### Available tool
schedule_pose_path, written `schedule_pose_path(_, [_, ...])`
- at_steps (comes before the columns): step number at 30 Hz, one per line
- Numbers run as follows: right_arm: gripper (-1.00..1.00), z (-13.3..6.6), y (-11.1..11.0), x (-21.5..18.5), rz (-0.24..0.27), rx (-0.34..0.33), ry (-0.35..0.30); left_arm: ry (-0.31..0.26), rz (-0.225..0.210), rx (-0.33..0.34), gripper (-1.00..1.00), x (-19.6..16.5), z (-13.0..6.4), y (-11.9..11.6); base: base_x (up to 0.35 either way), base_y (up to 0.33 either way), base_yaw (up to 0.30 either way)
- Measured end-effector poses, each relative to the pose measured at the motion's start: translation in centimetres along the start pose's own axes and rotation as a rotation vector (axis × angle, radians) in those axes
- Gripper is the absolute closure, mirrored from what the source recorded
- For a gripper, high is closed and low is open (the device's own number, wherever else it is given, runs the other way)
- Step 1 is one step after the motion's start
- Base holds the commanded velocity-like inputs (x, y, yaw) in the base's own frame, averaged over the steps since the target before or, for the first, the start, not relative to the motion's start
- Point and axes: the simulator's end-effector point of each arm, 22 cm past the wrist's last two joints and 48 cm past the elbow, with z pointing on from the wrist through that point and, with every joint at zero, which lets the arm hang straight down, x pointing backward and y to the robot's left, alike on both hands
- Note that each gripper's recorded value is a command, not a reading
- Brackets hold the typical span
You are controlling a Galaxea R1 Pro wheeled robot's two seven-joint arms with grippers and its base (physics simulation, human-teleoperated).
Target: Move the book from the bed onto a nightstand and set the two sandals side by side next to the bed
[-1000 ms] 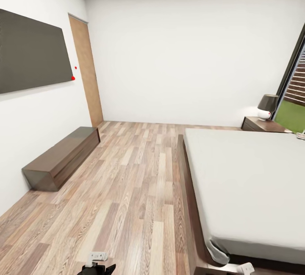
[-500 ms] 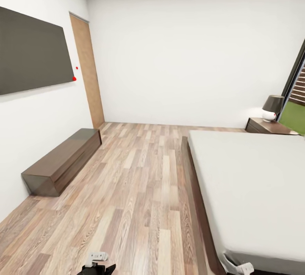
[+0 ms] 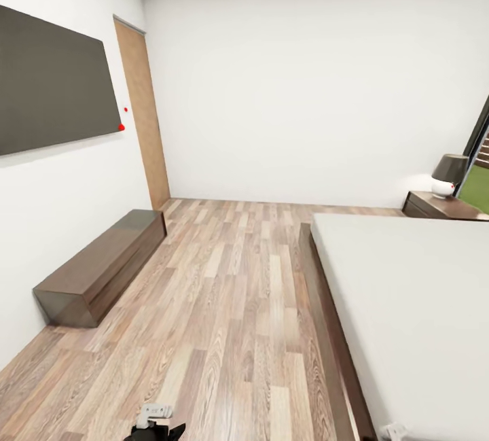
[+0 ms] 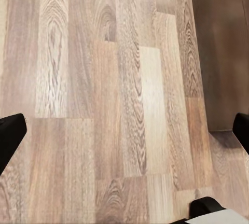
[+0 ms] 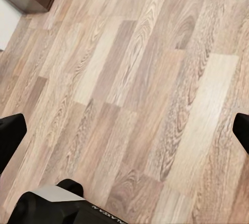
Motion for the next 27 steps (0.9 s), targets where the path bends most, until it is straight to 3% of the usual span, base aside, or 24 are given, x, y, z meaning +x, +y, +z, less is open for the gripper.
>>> schedule_pose_path(8, [-1.00,0.01,0.02,0.00,0.000,0.000,0.000,-0.001,-0.001,0.000,-1.00,-0.01,-0.01,0.00,0.292,0.154,0.000])
schedule_pose_path(27, [-1.00,0.01,0.02,0.00,0.000,0.000,0.000,-0.001,-0.001,-0.002,-1.00,-0.02,-0.05,0.11,0.325,0.008,0.000])
